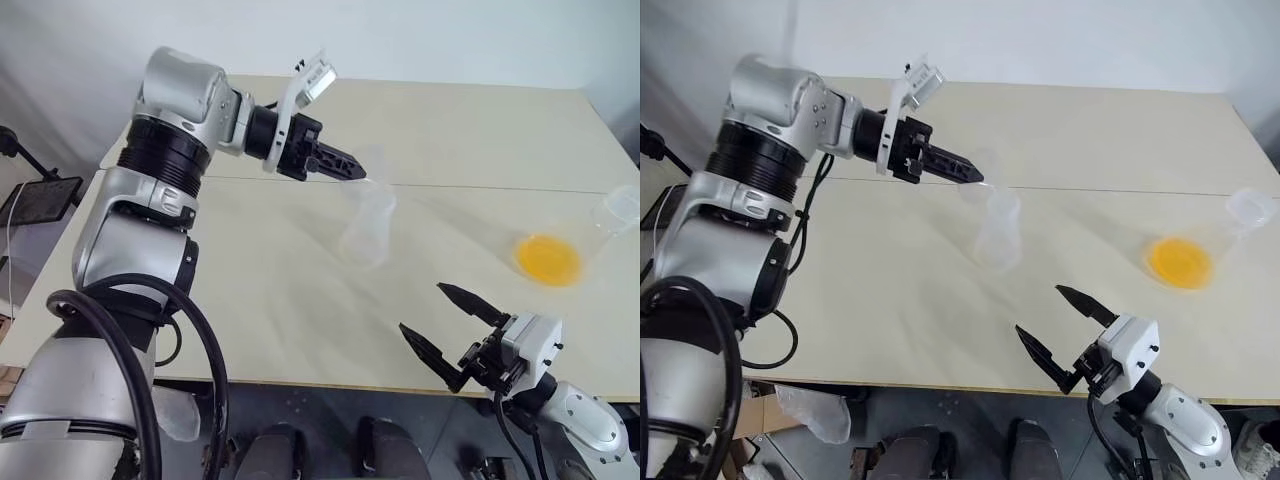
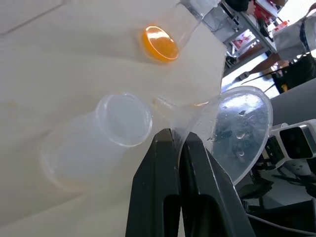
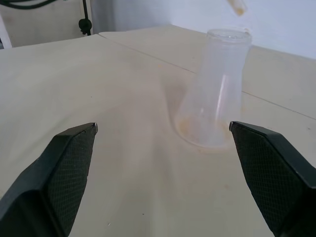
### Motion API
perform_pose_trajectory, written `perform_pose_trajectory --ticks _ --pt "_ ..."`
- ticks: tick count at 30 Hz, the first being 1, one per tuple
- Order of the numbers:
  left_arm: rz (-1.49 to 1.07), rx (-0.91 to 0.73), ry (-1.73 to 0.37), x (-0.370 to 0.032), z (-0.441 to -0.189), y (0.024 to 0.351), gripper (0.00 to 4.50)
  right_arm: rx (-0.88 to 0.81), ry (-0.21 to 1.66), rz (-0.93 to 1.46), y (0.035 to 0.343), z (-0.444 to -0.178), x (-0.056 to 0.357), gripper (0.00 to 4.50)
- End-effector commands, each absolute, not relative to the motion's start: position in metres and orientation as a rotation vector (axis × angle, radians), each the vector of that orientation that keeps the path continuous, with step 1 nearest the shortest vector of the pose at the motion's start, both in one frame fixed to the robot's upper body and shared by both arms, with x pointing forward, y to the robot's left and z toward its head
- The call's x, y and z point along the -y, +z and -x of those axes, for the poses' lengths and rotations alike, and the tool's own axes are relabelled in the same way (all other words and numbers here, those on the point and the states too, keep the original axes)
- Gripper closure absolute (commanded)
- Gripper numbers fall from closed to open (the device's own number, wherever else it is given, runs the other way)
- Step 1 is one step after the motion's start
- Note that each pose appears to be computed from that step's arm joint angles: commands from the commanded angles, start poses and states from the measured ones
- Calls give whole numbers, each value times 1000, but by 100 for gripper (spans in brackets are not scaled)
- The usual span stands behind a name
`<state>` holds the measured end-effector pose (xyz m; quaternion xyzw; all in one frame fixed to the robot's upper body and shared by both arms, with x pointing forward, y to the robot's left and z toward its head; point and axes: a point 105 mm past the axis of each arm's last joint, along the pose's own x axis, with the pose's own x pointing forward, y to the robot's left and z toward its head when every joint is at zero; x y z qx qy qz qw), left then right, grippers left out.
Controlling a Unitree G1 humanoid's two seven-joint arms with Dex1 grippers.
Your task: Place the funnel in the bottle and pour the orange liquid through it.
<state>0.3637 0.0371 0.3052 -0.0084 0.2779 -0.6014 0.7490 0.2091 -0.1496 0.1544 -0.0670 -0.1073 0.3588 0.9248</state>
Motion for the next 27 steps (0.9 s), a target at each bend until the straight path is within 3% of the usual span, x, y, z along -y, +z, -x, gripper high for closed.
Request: perform_pose_trajectory --ticks 1,18,25,27 --pt "-29 -553 -1315 -39 -365 319 447 283 749 155 168 -206 145 0" --pt "-124 -673 -1292 -23 -374 279 447 295 742 164 172 -208 145 0" --pt "-106 -640 -1301 -15 -377 285 447 303 727 154 171 -206 142 0" --pt "-105 -638 -1302 -15 -377 286 400 304 724 153 171 -206 142 0"
